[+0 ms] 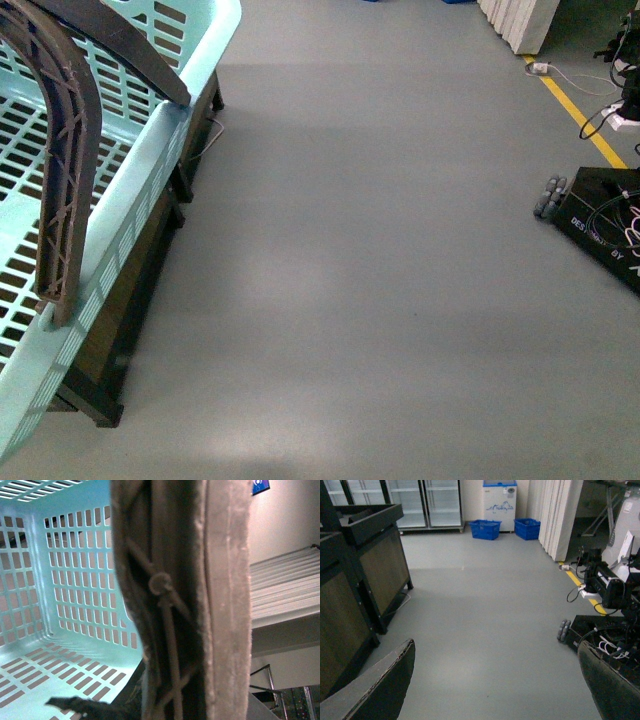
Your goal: Pick mango and avocado into basket
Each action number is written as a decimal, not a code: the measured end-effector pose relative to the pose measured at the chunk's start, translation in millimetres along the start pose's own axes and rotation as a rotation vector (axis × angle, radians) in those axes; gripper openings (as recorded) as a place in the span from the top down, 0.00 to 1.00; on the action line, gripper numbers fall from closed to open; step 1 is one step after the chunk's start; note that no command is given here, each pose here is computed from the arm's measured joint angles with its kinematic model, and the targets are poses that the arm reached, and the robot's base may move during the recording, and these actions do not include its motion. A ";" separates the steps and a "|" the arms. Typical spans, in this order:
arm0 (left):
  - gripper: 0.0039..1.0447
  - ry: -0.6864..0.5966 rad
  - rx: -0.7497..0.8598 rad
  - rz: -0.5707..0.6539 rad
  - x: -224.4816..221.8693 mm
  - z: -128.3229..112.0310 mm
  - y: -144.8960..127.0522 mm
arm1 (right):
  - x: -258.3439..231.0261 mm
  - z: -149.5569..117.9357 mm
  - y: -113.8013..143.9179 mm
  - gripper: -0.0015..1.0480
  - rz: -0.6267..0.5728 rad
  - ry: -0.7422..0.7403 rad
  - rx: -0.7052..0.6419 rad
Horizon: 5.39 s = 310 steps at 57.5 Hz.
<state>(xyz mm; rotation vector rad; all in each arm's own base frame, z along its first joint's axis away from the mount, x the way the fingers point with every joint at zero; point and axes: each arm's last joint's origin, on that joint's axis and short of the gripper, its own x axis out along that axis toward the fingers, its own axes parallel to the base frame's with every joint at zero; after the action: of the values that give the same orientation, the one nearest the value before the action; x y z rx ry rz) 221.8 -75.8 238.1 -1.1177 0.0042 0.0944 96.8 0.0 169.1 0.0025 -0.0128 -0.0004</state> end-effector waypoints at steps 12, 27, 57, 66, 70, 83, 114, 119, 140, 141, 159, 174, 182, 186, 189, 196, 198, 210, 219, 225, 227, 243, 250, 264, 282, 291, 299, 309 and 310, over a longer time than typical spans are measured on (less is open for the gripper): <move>0.86 -0.003 0.000 0.002 0.0 0.1 0.0 | 0.0 0.0 0.0 0.08 0.000 0.000 0.000; 0.86 -0.003 0.000 0.001 0.0 0.1 -0.1 | 0.0 0.0 0.0 0.08 0.000 0.000 0.000; 0.86 0.020 -0.002 -0.010 -0.8 -2.0 -1.1 | 0.0 0.0 -0.1 0.08 -0.005 0.000 0.000; 0.86 0.015 -0.006 -0.006 -0.5 -1.9 -0.7 | 0.0 0.0 -0.1 0.08 -0.004 0.000 0.000; 0.86 0.010 -0.003 -0.003 -0.3 -1.5 -0.5 | 0.0 0.0 -0.1 0.08 -0.003 0.000 0.000; 0.86 -0.001 -0.002 0.002 -0.2 -0.9 -0.1 | 0.0 0.1 -0.1 0.08 -0.003 -0.001 0.000; 0.86 -0.003 0.001 0.003 0.0 -0.6 0.1 | 0.0 0.1 0.0 0.08 0.000 -0.001 0.000; 0.86 -0.004 0.001 0.003 0.0 -0.5 0.1 | 0.0 0.0 0.0 0.08 -0.002 0.000 0.000; 0.86 0.003 0.000 0.000 0.0 -0.7 0.0 | 0.0 0.0 0.0 0.08 0.002 0.000 0.000; 0.86 0.001 0.000 0.001 0.0 -0.6 0.1 | 0.0 0.0 0.0 0.08 -0.001 0.000 0.000; 0.86 0.003 0.001 0.001 0.0 -0.7 0.3 | 0.0 0.0 0.0 0.08 0.000 0.000 0.000; 0.86 0.003 0.001 0.001 0.0 -0.7 0.3 | 0.0 0.0 0.0 0.08 0.000 0.000 0.000; 0.86 0.003 0.001 0.001 0.0 -0.7 0.3 | 0.0 0.0 0.0 0.08 0.000 0.000 0.000; 0.86 0.003 0.001 0.001 0.0 -0.7 0.3 | 0.0 0.0 0.0 0.08 -0.001 0.000 0.000; 0.86 0.003 0.001 0.001 0.0 -0.7 0.3 | -0.1 0.1 0.0 0.08 0.000 -0.001 0.000; 0.86 0.002 0.001 0.001 0.0 -0.7 0.3 | -0.1 0.1 0.0 0.08 0.001 -0.001 0.000; 0.86 0.001 0.001 0.002 0.0 -0.6 0.3 | -0.1 0.1 0.0 0.08 0.000 -0.001 0.001; 0.86 0.003 0.000 0.001 0.0 -0.7 0.3 | 0.0 0.0 0.0 0.08 0.000 0.000 0.000; 0.86 -0.001 0.002 0.002 0.0 -0.6 0.4 | 0.0 0.0 0.0 0.08 -0.002 0.000 0.000; 0.86 0.001 0.001 0.002 0.0 -0.6 0.3 | 0.0 0.0 0.0 0.08 -0.002 0.000 0.001; 0.86 0.000 0.001 0.002 0.0 -0.6 0.3 | 0.0 0.1 -0.1 0.08 -0.002 -0.001 0.000; 0.86 -0.001 0.001 0.001 -0.2 -0.2 0.1 | 0.0 0.1 0.0 0.08 -0.002 -0.001 0.000; 0.86 -0.001 0.000 0.001 -0.1 -0.1 0.2 | -0.1 0.1 0.0 0.08 0.000 -0.001 0.000; 0.86 -0.030 0.008 0.013 0.5 2.6 1.2 | -0.1 0.1 0.2 0.08 0.008 -0.001 0.000; 0.86 0.355 0.491 0.115 25.8 -11.2 3.0 | 0.0 0.0 0.0 0.08 0.001 0.000 0.000; 0.86 0.507 0.672 -0.001 50.6 -20.8 9.1 | 0.0 0.0 0.0 0.08 0.000 0.000 0.000; 0.87 0.680 0.726 -0.235 70.5 -30.6 -5.8 | 0.0 0.0 0.0 0.08 0.000 0.000 0.000; 0.87 0.849 0.662 -0.454 83.5 -50.1 -40.5 | 0.0 0.0 0.0 0.08 0.000 0.000 0.000; 0.87 0.858 0.656 -0.466 83.5 -52.3 -43.7 | 0.0 0.0 0.0 0.08 0.000 0.000 0.000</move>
<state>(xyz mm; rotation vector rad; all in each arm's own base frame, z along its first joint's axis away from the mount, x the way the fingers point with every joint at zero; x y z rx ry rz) 310.7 -135.5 250.2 -0.4122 0.5037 -0.7592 96.8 0.0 169.2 0.0025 -0.0132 -0.0004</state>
